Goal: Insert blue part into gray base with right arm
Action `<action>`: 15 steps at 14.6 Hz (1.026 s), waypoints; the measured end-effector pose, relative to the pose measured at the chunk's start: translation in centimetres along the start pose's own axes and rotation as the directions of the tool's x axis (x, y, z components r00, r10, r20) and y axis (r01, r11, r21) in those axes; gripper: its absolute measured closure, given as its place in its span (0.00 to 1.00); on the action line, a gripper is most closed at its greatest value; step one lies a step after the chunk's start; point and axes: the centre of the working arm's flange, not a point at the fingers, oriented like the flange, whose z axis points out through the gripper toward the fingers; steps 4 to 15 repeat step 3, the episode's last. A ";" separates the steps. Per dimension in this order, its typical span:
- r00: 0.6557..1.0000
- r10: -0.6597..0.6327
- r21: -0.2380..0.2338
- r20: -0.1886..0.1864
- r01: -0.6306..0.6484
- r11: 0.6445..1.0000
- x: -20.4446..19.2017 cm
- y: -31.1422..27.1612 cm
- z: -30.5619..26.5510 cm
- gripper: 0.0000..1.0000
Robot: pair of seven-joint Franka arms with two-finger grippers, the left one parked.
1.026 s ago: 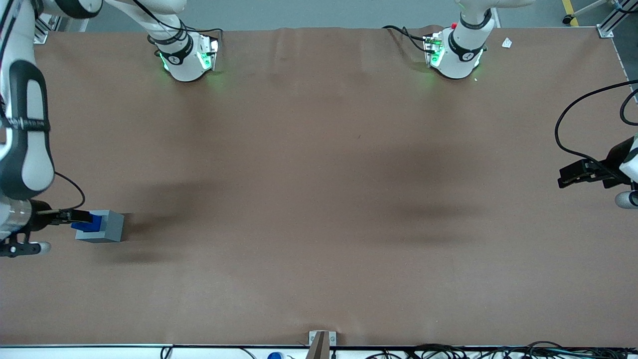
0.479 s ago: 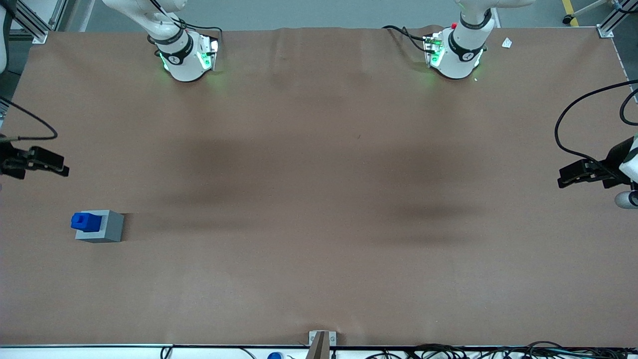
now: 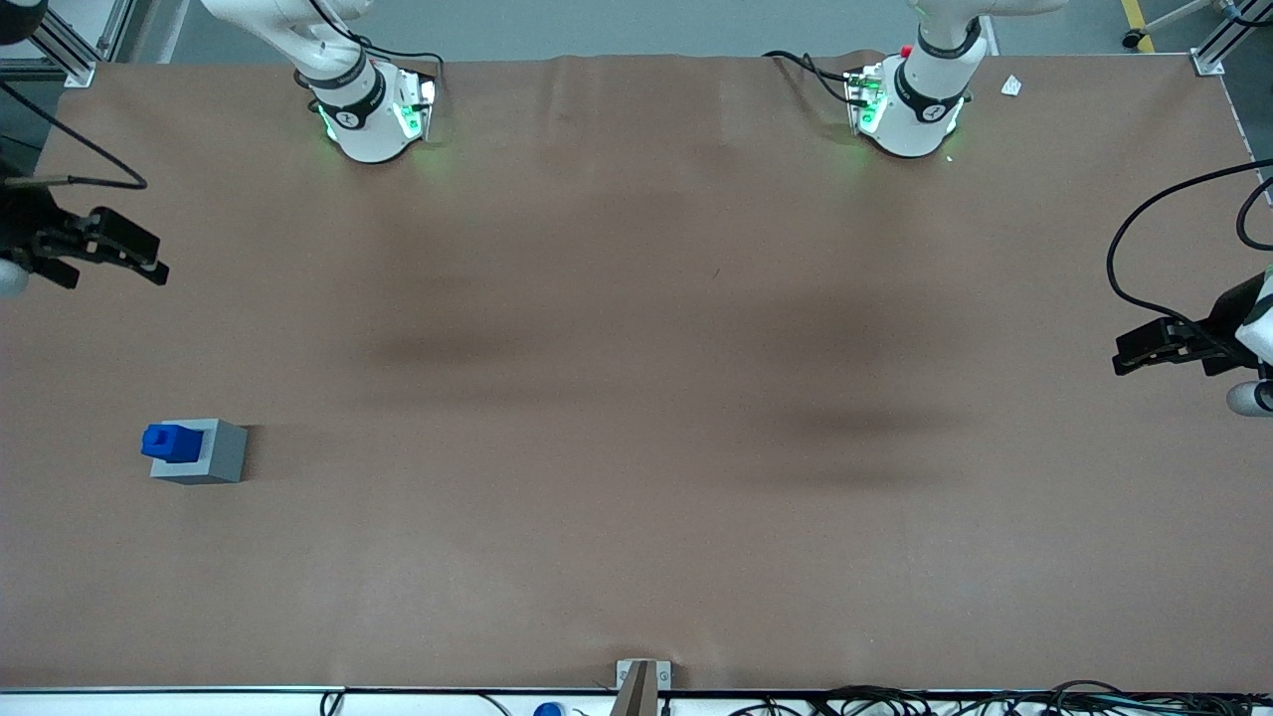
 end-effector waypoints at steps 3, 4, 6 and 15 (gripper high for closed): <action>1.000 0.019 0.001 -0.009 -0.019 1.000 -0.5 0.0 -0.5 0.00; 1.000 0.019 0.001 -0.009 -0.019 1.000 -0.5 0.0 -0.5 0.00; 1.000 0.019 0.001 -0.009 -0.019 1.000 -0.5 0.0 -0.5 0.00; 1.000 0.019 0.001 -0.009 -0.019 1.000 -0.5 0.0 -0.5 0.00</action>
